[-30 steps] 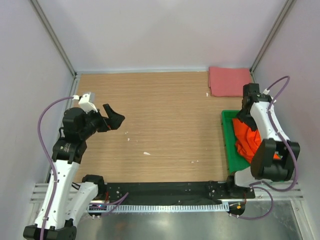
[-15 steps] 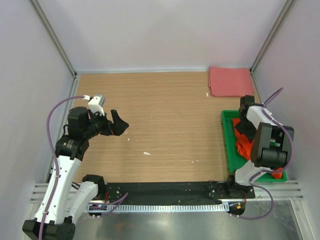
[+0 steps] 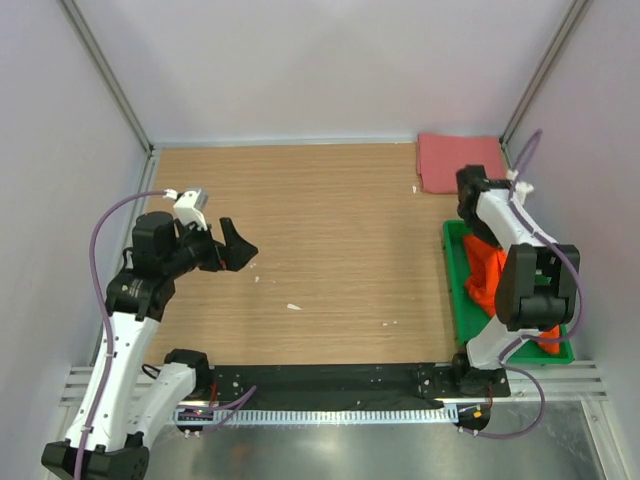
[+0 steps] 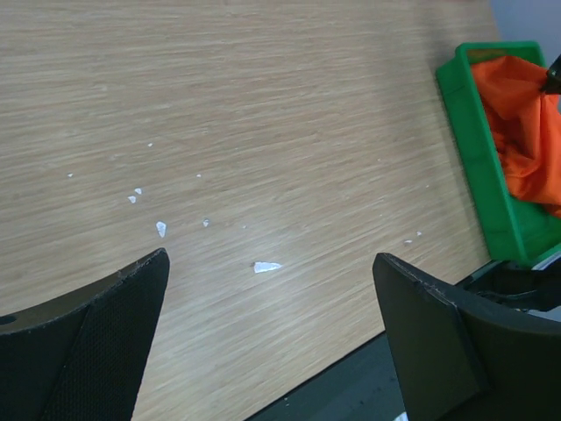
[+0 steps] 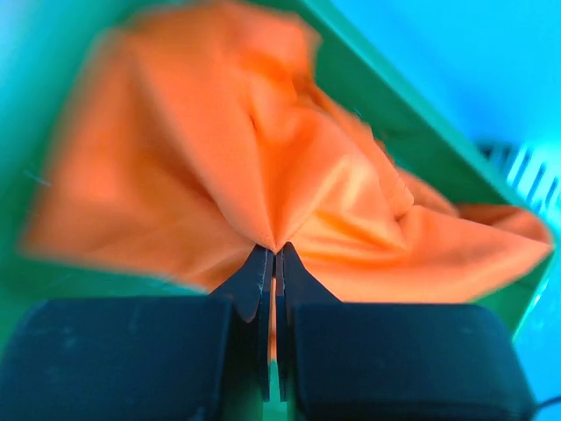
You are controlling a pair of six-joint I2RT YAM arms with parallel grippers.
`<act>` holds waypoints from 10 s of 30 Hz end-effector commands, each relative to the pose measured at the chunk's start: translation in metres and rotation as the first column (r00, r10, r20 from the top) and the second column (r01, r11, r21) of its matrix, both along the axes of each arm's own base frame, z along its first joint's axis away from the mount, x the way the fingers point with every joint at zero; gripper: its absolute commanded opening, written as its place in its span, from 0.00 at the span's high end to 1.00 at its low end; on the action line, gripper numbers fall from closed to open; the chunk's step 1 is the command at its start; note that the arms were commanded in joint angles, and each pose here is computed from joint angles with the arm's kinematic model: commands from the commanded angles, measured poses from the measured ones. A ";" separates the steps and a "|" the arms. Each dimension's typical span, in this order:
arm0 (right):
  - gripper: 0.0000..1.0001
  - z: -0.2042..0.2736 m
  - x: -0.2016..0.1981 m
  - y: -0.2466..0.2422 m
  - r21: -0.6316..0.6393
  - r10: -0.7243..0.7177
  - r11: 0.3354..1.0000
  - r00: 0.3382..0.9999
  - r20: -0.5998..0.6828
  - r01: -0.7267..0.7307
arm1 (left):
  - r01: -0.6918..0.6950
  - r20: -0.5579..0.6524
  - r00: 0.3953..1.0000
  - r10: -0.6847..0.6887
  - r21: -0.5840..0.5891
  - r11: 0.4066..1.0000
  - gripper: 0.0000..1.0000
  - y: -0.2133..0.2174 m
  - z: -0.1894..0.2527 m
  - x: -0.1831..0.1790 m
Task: Fold and stack the t-shirts
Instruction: Grab the tshirt from the pile, then flatten the tshirt out
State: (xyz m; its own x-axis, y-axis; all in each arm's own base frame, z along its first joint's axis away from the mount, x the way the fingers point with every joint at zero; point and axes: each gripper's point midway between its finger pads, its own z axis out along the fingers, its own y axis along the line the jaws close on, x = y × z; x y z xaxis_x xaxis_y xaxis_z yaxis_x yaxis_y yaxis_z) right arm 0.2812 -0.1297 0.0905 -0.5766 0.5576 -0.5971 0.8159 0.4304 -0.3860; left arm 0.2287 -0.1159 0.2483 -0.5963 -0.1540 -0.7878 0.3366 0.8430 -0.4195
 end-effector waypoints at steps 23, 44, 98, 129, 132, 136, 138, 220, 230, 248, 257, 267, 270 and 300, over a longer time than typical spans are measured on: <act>0.45 0.224 -0.077 0.405 0.208 0.536 -0.102 0.122 0.835 -0.973 | -0.232 -0.135 0.969 0.206 -0.223 0.947 0.17 0.003 0.065 -0.038; 0.29 -0.002 -0.058 0.315 0.683 0.595 0.127 0.606 0.528 -0.720 | -0.045 -0.423 0.903 0.076 0.083 0.996 0.13 -0.113 -0.077 0.103; 0.23 0.075 -0.109 0.285 0.595 0.580 0.156 0.560 0.591 -0.789 | -0.549 -0.285 0.806 0.519 -0.033 0.835 0.06 0.042 -0.042 -0.028; 0.38 -0.018 0.125 0.261 0.543 0.702 0.398 0.627 0.338 -0.739 | -0.033 -0.550 0.814 0.186 0.276 0.961 0.34 -0.038 -0.176 0.151; 0.38 -0.025 0.129 0.262 0.545 0.703 0.397 0.626 0.336 -0.738 | -0.012 -0.572 0.802 0.170 0.269 0.963 0.36 -0.043 -0.185 0.145; 0.38 -0.035 0.139 0.258 0.518 0.702 0.422 0.630 0.332 -0.744 | 0.012 -0.605 0.783 0.144 0.246 0.969 0.44 -0.050 -0.194 0.141; 0.38 -0.042 0.144 0.260 0.518 0.700 0.423 0.631 0.334 -0.743 | 0.017 -0.613 0.776 0.149 0.256 0.967 0.47 -0.048 -0.198 0.140; 0.67 -0.038 -0.010 0.274 0.596 0.789 0.268 0.528 0.315 -0.757 | -0.246 -0.543 0.799 0.256 0.093 0.965 0.42 -0.014 -0.190 0.243; 0.71 -0.052 0.008 0.268 0.570 0.807 0.319 0.532 0.255 -0.757 | -0.256 -0.564 0.785 0.257 0.082 0.963 0.44 -0.009 -0.199 0.233; 0.78 -0.065 0.005 0.267 0.587 0.811 0.324 0.537 0.231 -0.742 | -0.269 -0.584 0.771 0.255 0.063 0.961 0.45 0.001 -0.213 0.239; 0.99 -0.068 -0.001 0.261 0.593 0.814 0.346 0.547 0.197 -0.728 | -0.269 -0.589 0.768 0.249 0.057 0.962 0.46 0.004 -0.215 0.237; 0.99 0.010 -0.088 0.268 0.696 0.839 0.210 0.492 0.233 -0.687 | -0.284 -0.584 0.769 0.259 0.051 0.957 0.48 0.009 -0.216 0.237; 0.98 0.006 -0.161 0.273 0.810 0.818 0.128 0.523 0.240 -0.573 | -0.287 -0.589 0.764 0.262 0.053 0.956 0.50 0.009 -0.216 0.235; 0.36 -0.011 0.170 0.239 0.135 0.695 0.648 0.655 0.296 -0.749 | -0.348 -0.540 0.734 0.412 0.221 0.911 0.36 0.017 -0.198 0.220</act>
State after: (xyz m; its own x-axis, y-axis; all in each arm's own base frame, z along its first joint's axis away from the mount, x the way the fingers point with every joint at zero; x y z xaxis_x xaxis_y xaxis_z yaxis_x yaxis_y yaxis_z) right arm 0.3901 0.1319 0.0703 -0.8425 0.1338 -0.5218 0.1499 0.9886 0.0116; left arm 0.4371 -0.1012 0.0554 -0.8558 -0.3813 -0.3495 -0.2506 0.8967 -0.3648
